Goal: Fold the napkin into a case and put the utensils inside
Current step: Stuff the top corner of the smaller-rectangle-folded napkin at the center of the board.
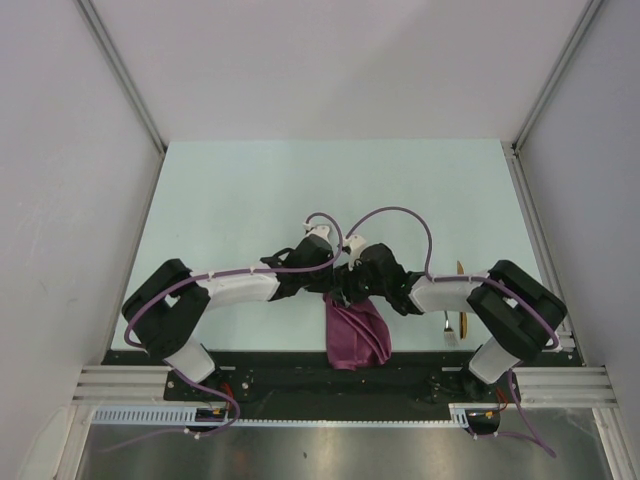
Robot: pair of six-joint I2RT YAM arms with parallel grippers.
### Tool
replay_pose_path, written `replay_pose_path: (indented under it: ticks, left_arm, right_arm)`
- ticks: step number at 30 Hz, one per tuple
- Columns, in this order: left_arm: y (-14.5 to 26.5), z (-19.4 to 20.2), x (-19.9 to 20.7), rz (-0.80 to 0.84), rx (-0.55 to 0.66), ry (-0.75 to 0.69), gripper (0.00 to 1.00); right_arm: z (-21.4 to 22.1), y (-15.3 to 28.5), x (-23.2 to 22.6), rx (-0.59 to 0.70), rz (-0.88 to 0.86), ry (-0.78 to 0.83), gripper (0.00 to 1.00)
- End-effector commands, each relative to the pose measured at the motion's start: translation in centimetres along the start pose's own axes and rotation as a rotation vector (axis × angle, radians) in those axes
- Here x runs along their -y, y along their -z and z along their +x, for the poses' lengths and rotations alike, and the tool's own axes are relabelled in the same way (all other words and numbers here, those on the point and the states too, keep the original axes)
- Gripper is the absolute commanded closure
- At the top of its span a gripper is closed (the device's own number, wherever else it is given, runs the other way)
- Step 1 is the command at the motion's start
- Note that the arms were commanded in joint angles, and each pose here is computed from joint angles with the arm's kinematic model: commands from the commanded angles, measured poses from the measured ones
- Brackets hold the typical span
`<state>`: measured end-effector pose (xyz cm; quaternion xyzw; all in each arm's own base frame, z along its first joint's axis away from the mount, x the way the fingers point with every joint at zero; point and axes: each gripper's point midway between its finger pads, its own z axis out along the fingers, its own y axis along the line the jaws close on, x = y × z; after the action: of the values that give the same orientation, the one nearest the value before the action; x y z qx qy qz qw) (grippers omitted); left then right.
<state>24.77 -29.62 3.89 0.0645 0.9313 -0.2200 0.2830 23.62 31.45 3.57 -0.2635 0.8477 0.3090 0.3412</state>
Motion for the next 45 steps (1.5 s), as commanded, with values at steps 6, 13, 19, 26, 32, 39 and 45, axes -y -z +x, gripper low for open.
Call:
replay_pose_path:
  ticks: [6,13,19,26,32,39,45]
  left_arm:
    - [0.9,-1.2,1.4,0.070,0.042,0.026,1.00]
    - [0.9,-1.1,1.4,0.071,0.036,0.024,1.00]
    - [1.1,-1.3,1.6,0.083,0.045,0.003,1.00]
    - [1.3,-1.5,1.9,0.098,0.050,-0.030,1.00]
    - [1.6,-1.4,1.9,0.109,0.049,-0.037,1.00]
    - [1.7,-1.7,2.3,0.120,0.053,-0.053,1.00]
    - [1.3,-0.6,2.3,0.136,0.007,-0.028,1.00]
  right_arm:
    - [-1.4,-0.8,-0.2,0.048,-0.003,-0.008,0.66]
    - [-2.1,-0.4,-1.0,0.061,-0.097,-0.093,0.98]
    - [-1.2,0.5,-0.6,0.032,-0.143,-0.242,1.00]
    - [-0.8,1.2,0.5,0.021,-0.158,-0.359,1.00]
    - [-1.6,0.2,-0.3,0.004,-0.207,-0.432,1.00]
    - [-2.0,-0.7,-1.0,-0.006,-0.240,-0.530,1.00]
    - [-2.4,-2.3,0.1,-0.014,-0.190,-0.720,1.00]
